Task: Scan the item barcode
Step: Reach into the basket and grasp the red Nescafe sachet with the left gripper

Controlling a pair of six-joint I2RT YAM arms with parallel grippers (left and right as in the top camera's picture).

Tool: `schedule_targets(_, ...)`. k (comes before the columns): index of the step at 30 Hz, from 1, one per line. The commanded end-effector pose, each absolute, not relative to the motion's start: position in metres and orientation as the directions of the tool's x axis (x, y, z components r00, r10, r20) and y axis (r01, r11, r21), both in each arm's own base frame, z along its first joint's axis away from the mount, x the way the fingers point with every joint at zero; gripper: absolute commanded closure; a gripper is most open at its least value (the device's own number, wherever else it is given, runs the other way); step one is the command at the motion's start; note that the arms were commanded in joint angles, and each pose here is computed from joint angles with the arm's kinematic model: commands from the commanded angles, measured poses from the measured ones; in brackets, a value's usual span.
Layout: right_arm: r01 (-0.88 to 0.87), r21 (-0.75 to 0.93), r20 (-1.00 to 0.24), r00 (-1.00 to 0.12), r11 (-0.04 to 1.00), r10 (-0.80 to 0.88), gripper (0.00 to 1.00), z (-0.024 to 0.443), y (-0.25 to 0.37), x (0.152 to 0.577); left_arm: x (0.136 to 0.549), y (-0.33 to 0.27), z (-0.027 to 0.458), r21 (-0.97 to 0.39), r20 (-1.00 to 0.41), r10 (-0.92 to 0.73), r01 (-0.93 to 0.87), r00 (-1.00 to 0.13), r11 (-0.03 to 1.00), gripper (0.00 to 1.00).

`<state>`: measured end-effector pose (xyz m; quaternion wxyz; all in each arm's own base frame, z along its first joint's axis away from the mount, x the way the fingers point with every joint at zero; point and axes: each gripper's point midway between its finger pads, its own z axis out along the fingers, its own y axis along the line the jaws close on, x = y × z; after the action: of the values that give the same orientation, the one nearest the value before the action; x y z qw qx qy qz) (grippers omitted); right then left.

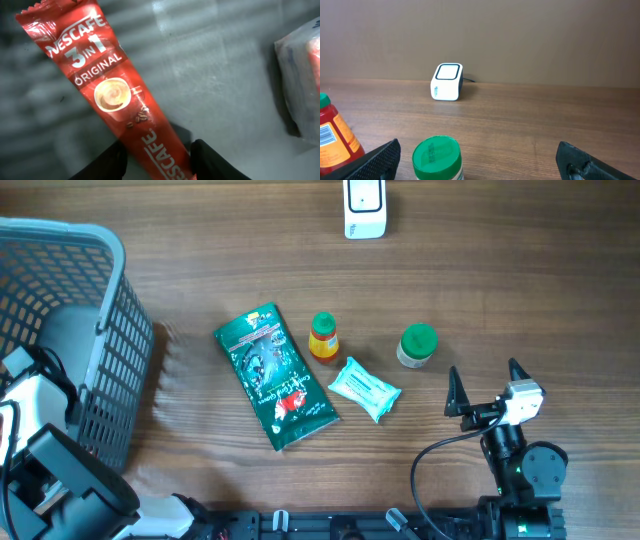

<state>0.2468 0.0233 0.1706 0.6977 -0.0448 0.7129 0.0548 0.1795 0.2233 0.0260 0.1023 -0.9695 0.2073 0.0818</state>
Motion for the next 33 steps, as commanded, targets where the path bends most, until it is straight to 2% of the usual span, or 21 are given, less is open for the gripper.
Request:
schedule_targets(1,-0.137,0.002,-1.000,-0.014,0.991,0.000,0.00,0.172,0.023,0.247,0.156,0.208,0.010,-0.065,-0.262,-0.380,-0.409,0.887,-0.910,0.67)
schedule_targets(3,-0.137,0.003,-1.000,-0.014,0.991,0.001,0.00,0.172,0.023,0.247,0.152,0.206,0.011,-0.053,-0.278,-0.382,-0.411,0.881,-0.910,0.95)
schedule_targets(6,-0.137,0.002,-1.000,-0.014,0.991,0.000,0.00,0.172,0.023,0.247,0.161,0.215,0.019,-0.092,-0.261,-0.411,-0.446,0.873,-0.890,0.96)
schedule_targets(8,-0.137,0.003,-1.000,-0.014,0.991,0.001,0.00,0.172,0.023,0.247,0.188,0.240,0.047,-0.199,-0.241,-0.538,-0.584,0.808,-0.787,0.96)
schedule_targets(10,-0.137,0.003,-1.000,-0.014,0.991,0.001,0.00,0.172,0.023,0.247,0.214,0.265,0.095,-0.344,-0.234,-0.586,-0.630,0.776,-0.696,0.96)
schedule_targets(12,-0.137,0.002,-1.000,-0.014,0.991,0.000,0.00,0.172,0.023,0.247,0.242,0.287,0.165,-0.508,-0.256,-0.650,-0.671,0.716,-0.540,0.96)
schedule_targets(16,-0.137,0.002,-1.000,-0.014,0.991,0.000,0.00,0.172,0.023,0.247,0.281,0.284,0.284,-0.726,-0.226,-0.762,-0.627,0.606,-0.283,0.96)
schedule_targets(17,-0.137,0.002,-1.000,-0.014,0.991,0.000,0.00,0.172,0.023,0.247,0.297,0.266,0.323,-0.790,-0.214,-0.839,-0.594,0.500,-0.153,0.96)
schedule_targets(18,-0.137,0.002,-1.000,-0.014,0.991,0.000,0.00,0.172,0.023,0.247,0.304,0.255,0.336,-0.810,-0.212,-0.873,-0.579,0.440,-0.095,0.96)
schedule_targets(19,-0.137,0.003,-1.000,-0.014,0.991,0.001,0.00,0.172,0.023,0.247,0.316,0.227,0.360,-0.845,-0.219,-0.929,-0.534,0.297,0.028,0.96)
schedule_targets(21,-0.137,0.002,-1.000,-0.014,0.991,0.000,0.00,0.172,0.023,0.247,0.325,0.181,0.378,-0.868,-0.241,-0.966,-0.464,0.089,0.174,0.96)
schedule_targets(22,-0.137,0.003,-1.000,-0.014,0.991,0.001,0.00,0.172,0.023,0.247,0.327,0.147,0.386,-0.871,-0.269,-0.962,-0.413,-0.050,0.265,0.96)
schedule_targets(23,-0.137,0.003,-1.000,-0.014,0.991,0.001,0.00,0.172,0.023,0.247,0.327,0.125,0.389,-0.865,-0.299,-0.946,-0.382,-0.127,0.325,0.96)
schedule_targets(25,-0.137,0.003,-1.000,-0.014,0.991,0.001,0.00,0.172,0.023,0.247,0.316,0.068,0.385,-0.808,-0.389,-0.865,-0.333,-0.318,0.486,0.96)
schedule_targets(27,-0.137,0.002,-1.000,-0.014,0.991,0.000,0.00,0.172,0.023,0.247,0.304,0.030,0.376,-0.745,-0.444,-0.782,-0.306,-0.437,0.593,0.96)
schedule_targets(29,-0.137,0.002,-1.000,-0.014,0.991,0.000,0.00,0.172,0.023,0.247,0.289,-0.022,0.363,-0.648,-0.507,-0.623,-0.213,-0.596,0.731,0.96)
schedule_targets(33,-0.137,0.002,-1.000,-0.014,0.991,0.000,0.00,0.172,0.023,0.247,0.273,-0.082,0.344,-0.497,-0.579,-0.375,-0.052,-0.724,0.866,0.96)
